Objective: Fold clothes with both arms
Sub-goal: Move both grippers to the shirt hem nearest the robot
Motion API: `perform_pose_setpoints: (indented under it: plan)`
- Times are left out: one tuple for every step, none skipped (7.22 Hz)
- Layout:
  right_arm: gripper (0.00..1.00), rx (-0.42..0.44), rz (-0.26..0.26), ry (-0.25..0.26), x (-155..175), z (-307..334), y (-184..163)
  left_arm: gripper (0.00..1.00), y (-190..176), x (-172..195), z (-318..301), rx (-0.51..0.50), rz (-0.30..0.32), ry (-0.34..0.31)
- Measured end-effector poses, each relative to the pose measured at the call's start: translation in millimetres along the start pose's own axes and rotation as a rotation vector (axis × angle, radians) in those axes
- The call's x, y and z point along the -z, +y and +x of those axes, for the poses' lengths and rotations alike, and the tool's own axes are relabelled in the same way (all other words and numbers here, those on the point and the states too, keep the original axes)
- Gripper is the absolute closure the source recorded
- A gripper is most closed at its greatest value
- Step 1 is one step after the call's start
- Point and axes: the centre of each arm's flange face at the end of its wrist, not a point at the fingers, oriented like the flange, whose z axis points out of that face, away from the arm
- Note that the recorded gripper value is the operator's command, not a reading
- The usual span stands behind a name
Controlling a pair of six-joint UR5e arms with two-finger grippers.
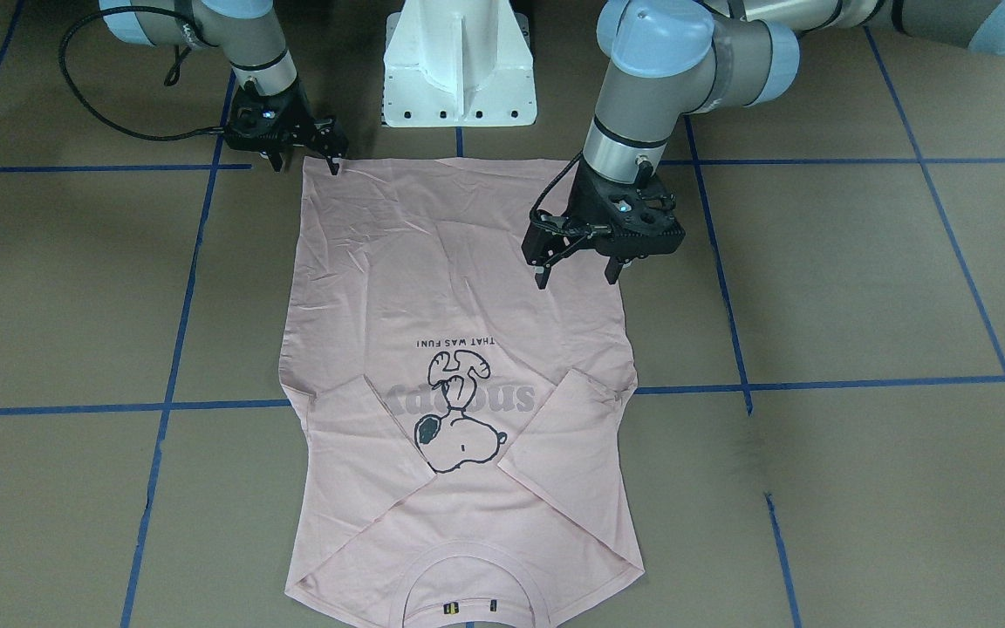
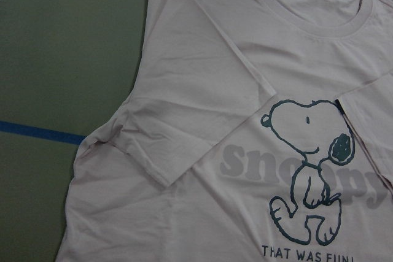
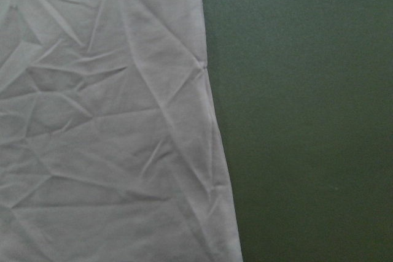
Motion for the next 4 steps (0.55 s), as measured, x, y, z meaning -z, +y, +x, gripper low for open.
perform_pose_setpoints:
  plan:
    - [0.03, 0.003, -0.008, 0.003, -1.8, -0.1, 2.9, 0.00, 0.4, 1.6, 1.6, -0.001, 0.000, 0.004]
    - [0.14, 0.005, -0.014, 0.003, -3.0, -1.1, 4.5, 0.00, 0.8, 3.7, 3.0, -0.003, 0.000, 0.009]
    - [0.29, 0.006, -0.019, 0.002, -3.5, -2.3, 5.3, 0.00, 1.0, 5.1, 3.7, -0.003, 0.001, 0.012]
    - [0.50, 0.007, -0.026, 0.001, -3.7, -3.3, 6.1, 0.00, 1.1, 5.5, 3.8, -0.004, 0.002, 0.013]
